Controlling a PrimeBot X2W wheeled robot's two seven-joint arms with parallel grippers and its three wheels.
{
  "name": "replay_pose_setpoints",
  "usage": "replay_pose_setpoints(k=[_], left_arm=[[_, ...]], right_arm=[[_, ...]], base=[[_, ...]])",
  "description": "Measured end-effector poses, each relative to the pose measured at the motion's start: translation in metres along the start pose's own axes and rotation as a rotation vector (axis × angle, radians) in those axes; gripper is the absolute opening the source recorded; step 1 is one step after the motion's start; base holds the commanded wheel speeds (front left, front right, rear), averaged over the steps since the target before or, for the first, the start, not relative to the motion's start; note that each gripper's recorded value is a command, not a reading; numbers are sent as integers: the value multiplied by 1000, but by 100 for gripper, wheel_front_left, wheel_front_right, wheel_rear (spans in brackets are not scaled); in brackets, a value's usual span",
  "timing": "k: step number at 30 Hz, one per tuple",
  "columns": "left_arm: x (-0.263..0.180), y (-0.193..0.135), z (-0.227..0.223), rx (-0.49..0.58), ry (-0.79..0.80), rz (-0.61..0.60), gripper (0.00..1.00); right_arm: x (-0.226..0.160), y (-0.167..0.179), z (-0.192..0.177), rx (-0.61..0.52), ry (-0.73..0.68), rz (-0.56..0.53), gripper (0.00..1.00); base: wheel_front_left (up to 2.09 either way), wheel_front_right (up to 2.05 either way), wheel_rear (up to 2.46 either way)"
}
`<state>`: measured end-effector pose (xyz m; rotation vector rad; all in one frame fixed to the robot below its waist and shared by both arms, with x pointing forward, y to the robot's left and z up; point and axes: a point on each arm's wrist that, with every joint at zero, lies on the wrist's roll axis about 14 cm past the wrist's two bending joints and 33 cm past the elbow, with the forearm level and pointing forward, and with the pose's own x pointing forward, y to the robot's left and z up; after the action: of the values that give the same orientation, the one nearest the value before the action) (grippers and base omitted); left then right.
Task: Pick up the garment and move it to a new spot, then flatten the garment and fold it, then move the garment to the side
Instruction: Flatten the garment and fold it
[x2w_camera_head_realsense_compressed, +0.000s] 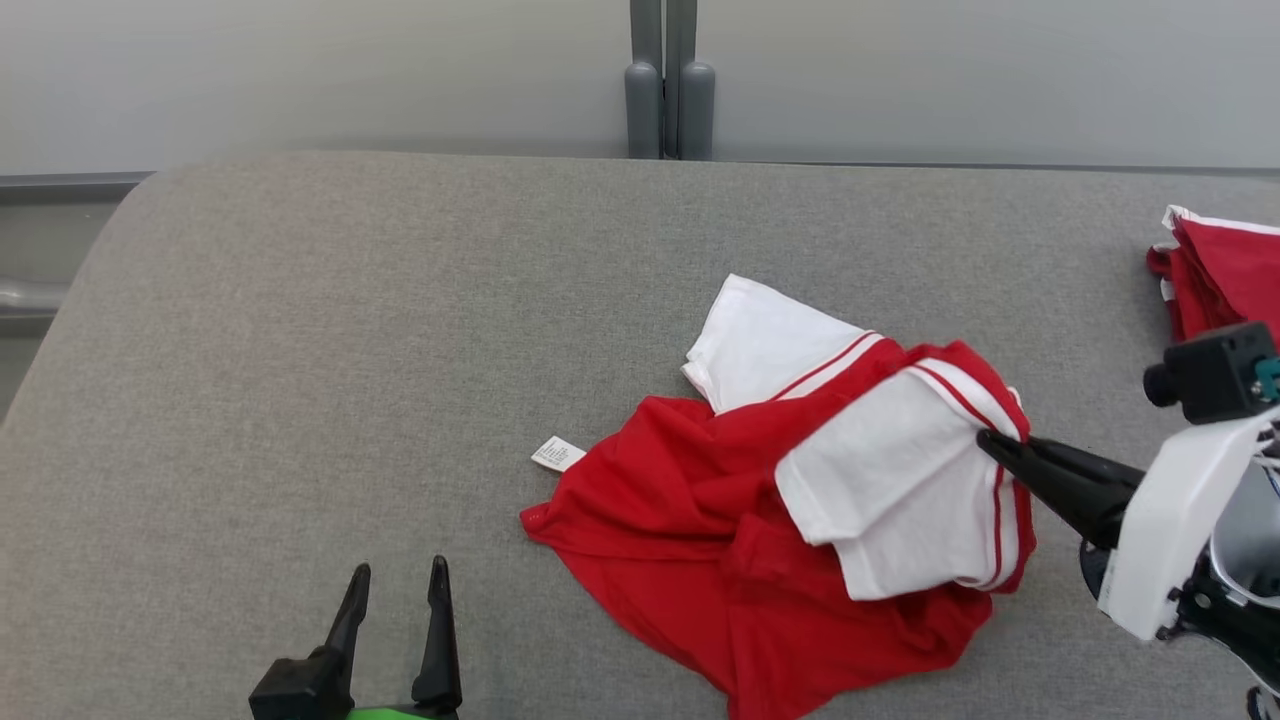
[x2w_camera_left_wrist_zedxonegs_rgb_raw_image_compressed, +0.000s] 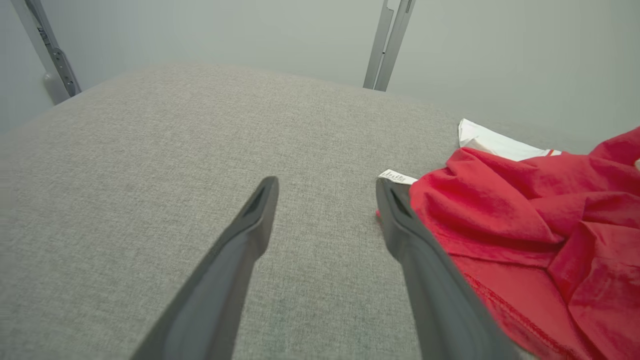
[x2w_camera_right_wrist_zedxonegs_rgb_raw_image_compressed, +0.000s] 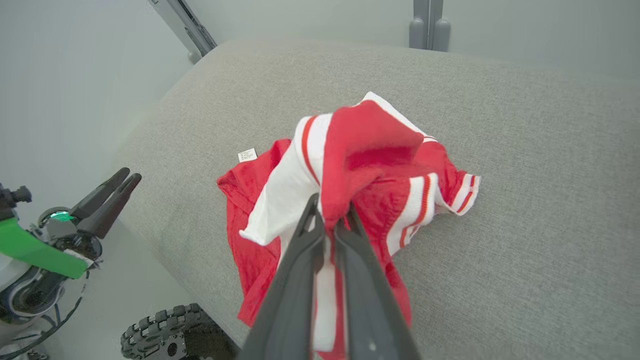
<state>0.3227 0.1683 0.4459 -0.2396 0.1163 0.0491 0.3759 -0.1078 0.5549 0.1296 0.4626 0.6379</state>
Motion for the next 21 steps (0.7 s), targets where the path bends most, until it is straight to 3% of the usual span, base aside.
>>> replay_pose_setpoints(k=[3, 7, 14, 15, 16, 17, 18, 19, 21], left_arm=[[-7, 4, -1, -2, 0, 15, 100], [-10, 4, -6, -1, 18, 13, 100], [-4, 0, -12, 28, 40, -15, 100], [-2, 0, -12, 31, 41, -17, 100], [0, -1, -11, 32, 39, -22, 100], [1, -1, -11, 34, 38, -23, 100], [2, -1, -11, 37, 39, -24, 100], [3, -1, -11, 38, 38, -26, 100], [3, -1, -11, 39, 38, -27, 100]], right_arm=[[-11, -20, -22, 75, 61, -43, 0], [-36, -77, -67, 118, 192, -222, 0], [-59, -133, -135, 139, 376, -417, 0], [-65, -143, -143, 122, 399, -457, 14], [-72, -155, -151, 111, 425, -499, 14], [-77, -164, -154, 108, 431, -531, 29], [-83, -176, -154, 64, 429, -579, 95], [-90, -191, -152, 15, 425, -632, 100], [-99, -209, -147, -11, 391, -700, 100]], base=[[0, 0, 0], [0, 0, 0], [0, 0, 0], [0, 0, 0], [0, 0, 0], [0, 0, 0], [0, 0, 0], [0, 0, 0], [0, 0, 0]])
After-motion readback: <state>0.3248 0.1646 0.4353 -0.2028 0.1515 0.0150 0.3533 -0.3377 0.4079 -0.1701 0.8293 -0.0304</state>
